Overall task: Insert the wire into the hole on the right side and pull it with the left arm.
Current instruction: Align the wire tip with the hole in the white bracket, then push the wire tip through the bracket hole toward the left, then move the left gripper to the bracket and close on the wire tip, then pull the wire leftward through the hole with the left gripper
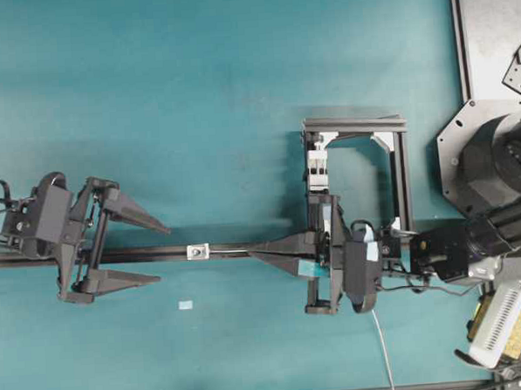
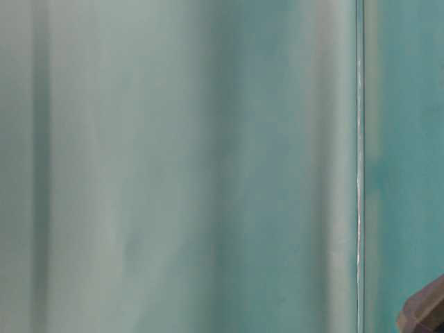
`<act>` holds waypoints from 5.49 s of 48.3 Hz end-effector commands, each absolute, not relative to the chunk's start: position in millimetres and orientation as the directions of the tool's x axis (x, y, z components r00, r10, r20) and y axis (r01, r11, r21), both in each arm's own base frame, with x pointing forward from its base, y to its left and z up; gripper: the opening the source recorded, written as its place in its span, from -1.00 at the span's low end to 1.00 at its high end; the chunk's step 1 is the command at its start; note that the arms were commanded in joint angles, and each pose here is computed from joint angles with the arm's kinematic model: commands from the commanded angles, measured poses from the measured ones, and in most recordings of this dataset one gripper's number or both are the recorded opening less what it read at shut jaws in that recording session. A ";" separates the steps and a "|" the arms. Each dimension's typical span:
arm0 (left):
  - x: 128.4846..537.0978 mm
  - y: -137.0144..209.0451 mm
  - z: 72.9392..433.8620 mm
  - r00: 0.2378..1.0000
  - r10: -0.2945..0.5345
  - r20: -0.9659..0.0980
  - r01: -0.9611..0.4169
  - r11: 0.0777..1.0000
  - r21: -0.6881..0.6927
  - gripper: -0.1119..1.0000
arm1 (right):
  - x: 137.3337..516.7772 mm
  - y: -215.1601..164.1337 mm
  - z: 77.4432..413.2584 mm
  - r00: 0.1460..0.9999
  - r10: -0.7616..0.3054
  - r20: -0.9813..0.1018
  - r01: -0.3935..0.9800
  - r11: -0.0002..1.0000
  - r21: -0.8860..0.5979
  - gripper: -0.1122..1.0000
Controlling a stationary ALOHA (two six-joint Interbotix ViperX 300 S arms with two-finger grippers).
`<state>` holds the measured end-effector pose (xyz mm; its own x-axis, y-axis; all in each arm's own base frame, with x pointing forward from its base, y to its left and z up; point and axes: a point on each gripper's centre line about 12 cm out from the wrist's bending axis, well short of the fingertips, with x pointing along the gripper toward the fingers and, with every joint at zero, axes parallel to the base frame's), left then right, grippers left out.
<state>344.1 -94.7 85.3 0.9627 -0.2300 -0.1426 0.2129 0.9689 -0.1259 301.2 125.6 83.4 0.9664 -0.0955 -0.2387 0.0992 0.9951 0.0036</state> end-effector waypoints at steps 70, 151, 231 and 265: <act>351.0 -93.5 94.1 0.966 -0.224 -0.130 0.208 0.970 -0.125 0.50 | 358.0 118.8 84.5 0.973 -0.134 -0.189 0.141 0.990 0.021 -0.74; 367.9 -94.1 108.2 0.960 -0.214 -0.182 0.190 0.972 -0.140 -0.98 | 361.0 118.3 82.8 0.971 -0.125 -0.204 0.132 0.991 0.022 -0.74; 328.9 -88.8 107.2 0.919 -0.223 -0.326 0.189 0.973 -0.133 -0.98 | 343.4 118.8 101.2 0.963 -0.076 -0.259 0.095 0.994 0.062 0.45; 260.7 -79.8 121.7 0.862 -0.247 -0.443 0.208 0.969 -0.136 -0.98 | 341.2 118.4 99.2 0.961 -0.073 -0.268 0.092 0.994 0.058 0.44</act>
<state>264.0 -78.1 113.0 0.8515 -0.2343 -0.4690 0.1951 0.9719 -0.1314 338.2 115.5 85.0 0.9486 -0.0830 -0.3054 0.0985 0.9945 0.0356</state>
